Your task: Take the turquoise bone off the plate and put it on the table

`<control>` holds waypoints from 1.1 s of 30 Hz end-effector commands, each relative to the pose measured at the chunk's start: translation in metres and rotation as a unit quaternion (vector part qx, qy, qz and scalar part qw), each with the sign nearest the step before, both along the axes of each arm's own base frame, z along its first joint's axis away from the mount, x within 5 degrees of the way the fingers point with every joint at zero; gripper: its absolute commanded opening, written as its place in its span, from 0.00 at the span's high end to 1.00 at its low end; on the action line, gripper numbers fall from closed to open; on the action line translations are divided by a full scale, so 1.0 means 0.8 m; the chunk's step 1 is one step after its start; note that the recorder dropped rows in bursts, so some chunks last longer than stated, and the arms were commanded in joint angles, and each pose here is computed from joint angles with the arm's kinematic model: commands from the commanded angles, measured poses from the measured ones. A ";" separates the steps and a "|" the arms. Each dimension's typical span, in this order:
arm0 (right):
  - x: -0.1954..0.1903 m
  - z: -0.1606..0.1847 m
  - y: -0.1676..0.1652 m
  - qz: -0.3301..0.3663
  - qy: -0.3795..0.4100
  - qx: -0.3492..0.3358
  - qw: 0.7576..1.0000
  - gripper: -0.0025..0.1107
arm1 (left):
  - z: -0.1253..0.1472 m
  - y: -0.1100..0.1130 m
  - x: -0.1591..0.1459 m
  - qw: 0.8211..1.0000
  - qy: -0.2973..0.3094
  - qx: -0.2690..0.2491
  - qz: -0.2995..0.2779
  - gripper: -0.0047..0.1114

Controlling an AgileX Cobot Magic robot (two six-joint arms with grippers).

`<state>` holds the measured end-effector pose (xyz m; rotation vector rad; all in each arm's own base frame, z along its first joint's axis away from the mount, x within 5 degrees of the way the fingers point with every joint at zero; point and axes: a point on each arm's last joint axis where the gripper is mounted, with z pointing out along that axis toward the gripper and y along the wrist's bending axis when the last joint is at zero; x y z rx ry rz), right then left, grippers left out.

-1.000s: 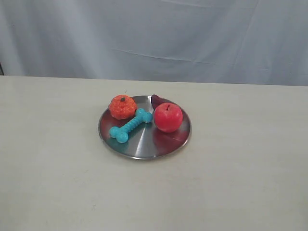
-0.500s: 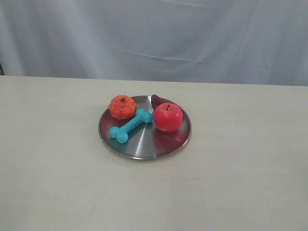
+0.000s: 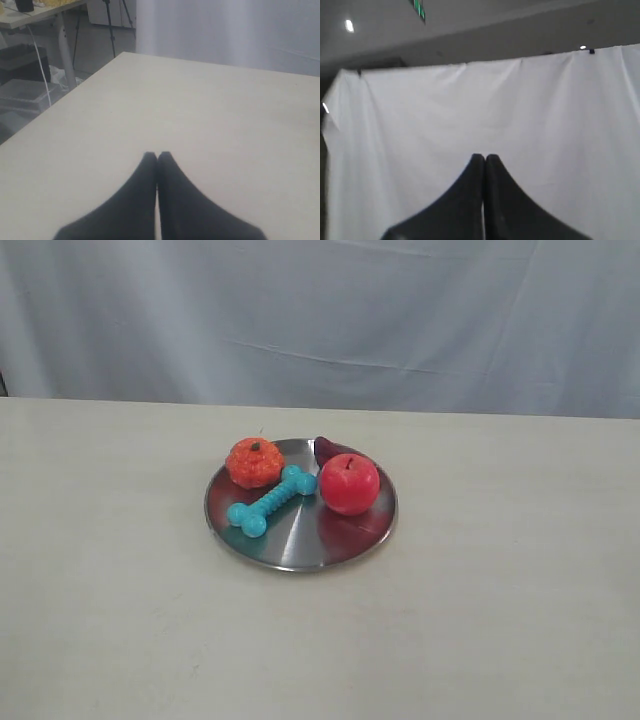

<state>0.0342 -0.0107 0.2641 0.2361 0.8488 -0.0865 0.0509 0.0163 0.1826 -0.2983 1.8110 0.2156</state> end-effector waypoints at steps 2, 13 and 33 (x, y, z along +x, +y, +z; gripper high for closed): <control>-0.007 0.010 0.003 0.158 -0.096 0.151 0.971 0.98 | 0.000 0.000 0.000 1.000 -0.003 -0.002 0.002 0.96; 0.070 0.146 -0.012 0.118 0.196 0.212 0.950 0.98 | 0.000 0.000 0.000 1.000 -0.003 -0.002 0.002 0.96; 0.390 0.119 0.090 0.216 0.734 -0.072 0.640 0.98 | 0.000 0.000 0.000 1.000 -0.003 -0.002 0.002 0.96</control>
